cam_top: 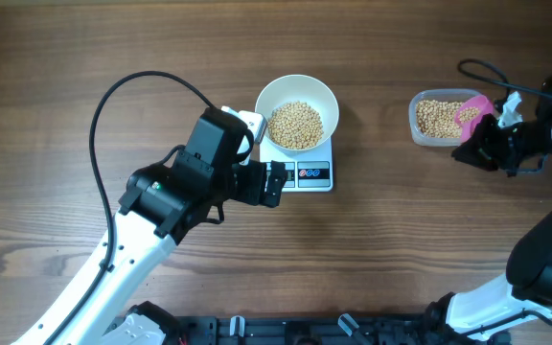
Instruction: Scoop item into bowl and weigh 150g on scale
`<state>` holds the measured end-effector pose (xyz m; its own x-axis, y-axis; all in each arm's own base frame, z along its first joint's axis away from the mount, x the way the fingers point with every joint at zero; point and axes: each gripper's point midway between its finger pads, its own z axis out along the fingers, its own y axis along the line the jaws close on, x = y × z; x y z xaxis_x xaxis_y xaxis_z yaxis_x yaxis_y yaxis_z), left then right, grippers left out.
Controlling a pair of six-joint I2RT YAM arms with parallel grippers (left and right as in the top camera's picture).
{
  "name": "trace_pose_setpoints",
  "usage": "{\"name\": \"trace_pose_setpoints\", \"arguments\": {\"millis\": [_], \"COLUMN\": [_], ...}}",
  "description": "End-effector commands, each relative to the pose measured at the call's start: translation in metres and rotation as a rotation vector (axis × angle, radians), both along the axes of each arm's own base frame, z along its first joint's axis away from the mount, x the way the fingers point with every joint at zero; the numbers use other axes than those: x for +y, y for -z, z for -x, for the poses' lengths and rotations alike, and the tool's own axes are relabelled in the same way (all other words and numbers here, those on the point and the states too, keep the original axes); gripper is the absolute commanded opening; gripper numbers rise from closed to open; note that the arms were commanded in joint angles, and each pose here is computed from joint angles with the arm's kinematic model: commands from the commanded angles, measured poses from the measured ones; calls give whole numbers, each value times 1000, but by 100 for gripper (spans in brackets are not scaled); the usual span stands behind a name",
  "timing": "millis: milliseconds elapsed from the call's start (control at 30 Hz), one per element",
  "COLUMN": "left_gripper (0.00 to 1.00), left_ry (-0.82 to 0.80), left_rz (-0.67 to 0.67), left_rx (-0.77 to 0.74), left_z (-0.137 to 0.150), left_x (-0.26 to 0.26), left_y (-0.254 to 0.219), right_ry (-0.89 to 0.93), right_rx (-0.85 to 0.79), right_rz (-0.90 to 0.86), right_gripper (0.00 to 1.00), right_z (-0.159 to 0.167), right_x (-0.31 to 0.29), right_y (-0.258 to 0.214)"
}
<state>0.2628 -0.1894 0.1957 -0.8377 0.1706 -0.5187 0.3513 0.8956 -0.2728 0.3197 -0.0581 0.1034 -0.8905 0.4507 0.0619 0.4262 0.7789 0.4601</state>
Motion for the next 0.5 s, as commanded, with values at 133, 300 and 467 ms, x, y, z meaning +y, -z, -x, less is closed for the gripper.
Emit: {"name": "trace_pose_setpoints", "arguments": {"millis": [133,300,467], "left_gripper": [100,100,100], "left_ry": [16,16,16], "left_rz": [-16,-16,-16], "left_rx": [-11,-11,-11], "left_z": [0,0,0], "left_x": [0,0,0], "left_y": [1,1,1], "right_ry": [-145,-218,-254], "right_rx": [-152,-166,-155], "right_rz": [-39,-34,-25], "right_gripper": [4,4,4], "right_z": [-23,-23,-19], "right_x": [18,30,34], "right_y": [-9,-9,-7]}}
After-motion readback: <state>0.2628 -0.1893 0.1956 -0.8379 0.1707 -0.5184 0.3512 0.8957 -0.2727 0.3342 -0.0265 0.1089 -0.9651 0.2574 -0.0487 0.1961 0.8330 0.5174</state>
